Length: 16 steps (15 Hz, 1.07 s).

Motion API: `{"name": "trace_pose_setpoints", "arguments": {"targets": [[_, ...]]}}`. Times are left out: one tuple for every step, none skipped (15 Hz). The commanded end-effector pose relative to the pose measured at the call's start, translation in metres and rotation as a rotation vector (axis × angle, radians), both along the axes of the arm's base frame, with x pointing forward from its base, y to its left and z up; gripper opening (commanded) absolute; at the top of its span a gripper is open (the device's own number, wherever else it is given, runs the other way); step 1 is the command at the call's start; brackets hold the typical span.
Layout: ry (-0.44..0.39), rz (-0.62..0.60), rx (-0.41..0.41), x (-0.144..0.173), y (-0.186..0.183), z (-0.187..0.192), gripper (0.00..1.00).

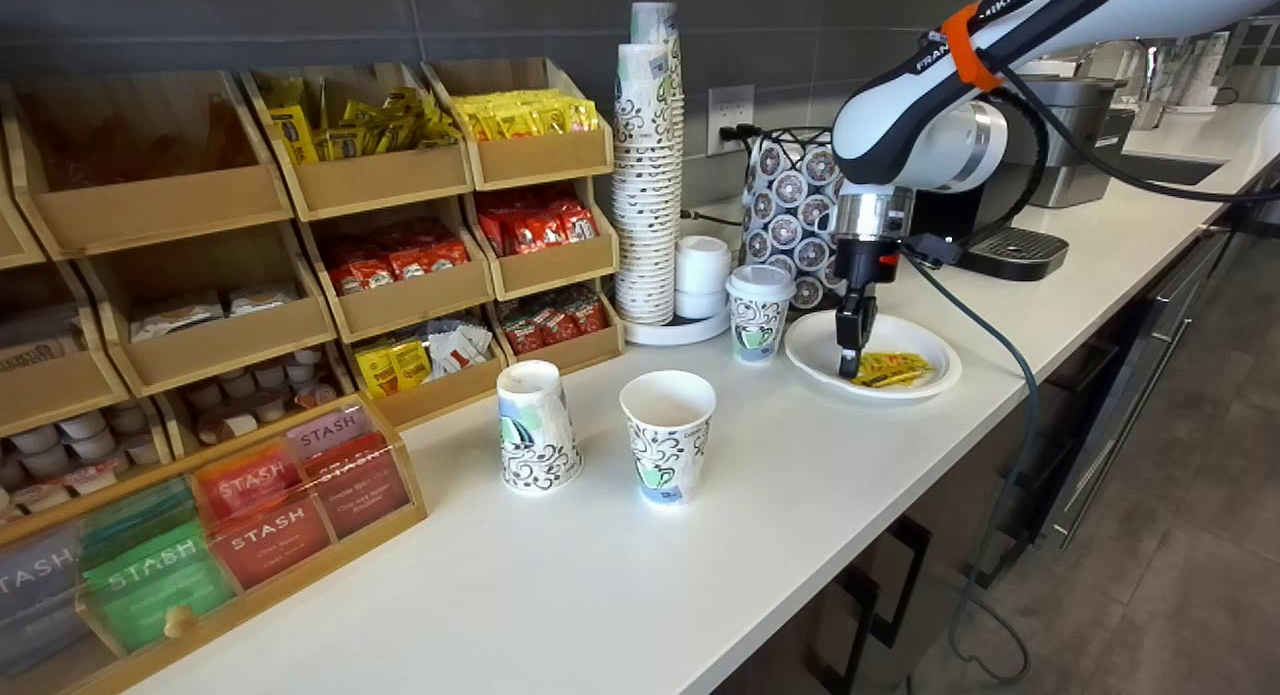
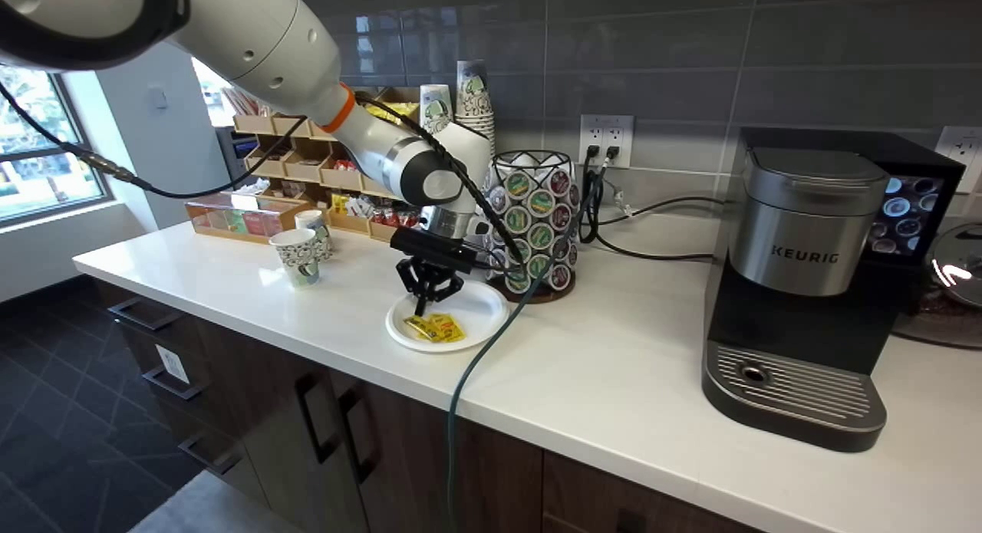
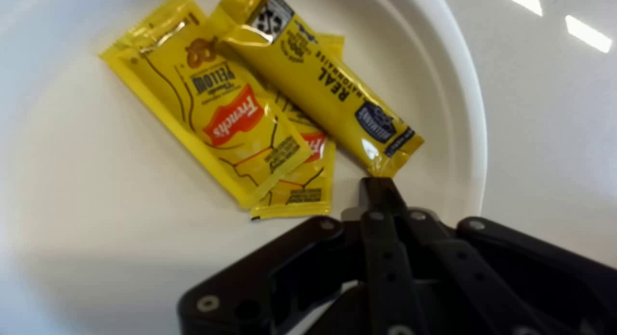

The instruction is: Remove the yellow sachet from the white plate and put it in the paper cup on the left

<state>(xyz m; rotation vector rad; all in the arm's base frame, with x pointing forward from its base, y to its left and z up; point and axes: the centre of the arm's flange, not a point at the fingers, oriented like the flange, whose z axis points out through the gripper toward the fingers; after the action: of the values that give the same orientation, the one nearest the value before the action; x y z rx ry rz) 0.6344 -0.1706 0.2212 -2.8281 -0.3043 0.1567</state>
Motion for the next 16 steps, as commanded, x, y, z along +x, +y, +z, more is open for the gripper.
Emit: {"name": "trace_pose_setpoints", "arguments": {"targets": [[0.005, 0.007, 0.031, 0.006, -0.001, -0.001, 0.00], [0.000, 0.005, 0.026, 0.006, 0.001, 0.002, 0.00], [-0.004, 0.006, 0.021, 0.005, 0.002, 0.006, 0.00], [-0.016, 0.008, 0.018, 0.005, 0.005, 0.012, 0.00], [-0.032, 0.005, 0.019, 0.006, 0.008, 0.015, 0.00], [-0.056, 0.004, 0.019, 0.008, 0.011, 0.019, 0.00], [-0.065, -0.008, 0.018, 0.010, 0.013, 0.021, 0.00], [-0.067, -0.021, 0.019, 0.011, 0.016, 0.023, 0.00], [-0.063, -0.016, 0.007, 0.010, 0.017, 0.026, 0.00], [-0.058, 0.001, -0.004, 0.009, 0.018, 0.027, 0.00], [-0.038, 0.030, -0.011, 0.006, 0.018, 0.028, 0.00], [-0.025, 0.054, -0.024, 0.003, 0.016, 0.028, 0.00], [-0.019, 0.075, -0.032, 0.002, 0.014, 0.027, 0.00], [-0.008, 0.093, -0.029, 0.001, 0.013, 0.024, 0.00], [0.004, 0.120, -0.031, 0.000, 0.012, 0.022, 0.16], [0.020, 0.145, -0.025, -0.002, 0.011, 0.019, 0.28]]}}
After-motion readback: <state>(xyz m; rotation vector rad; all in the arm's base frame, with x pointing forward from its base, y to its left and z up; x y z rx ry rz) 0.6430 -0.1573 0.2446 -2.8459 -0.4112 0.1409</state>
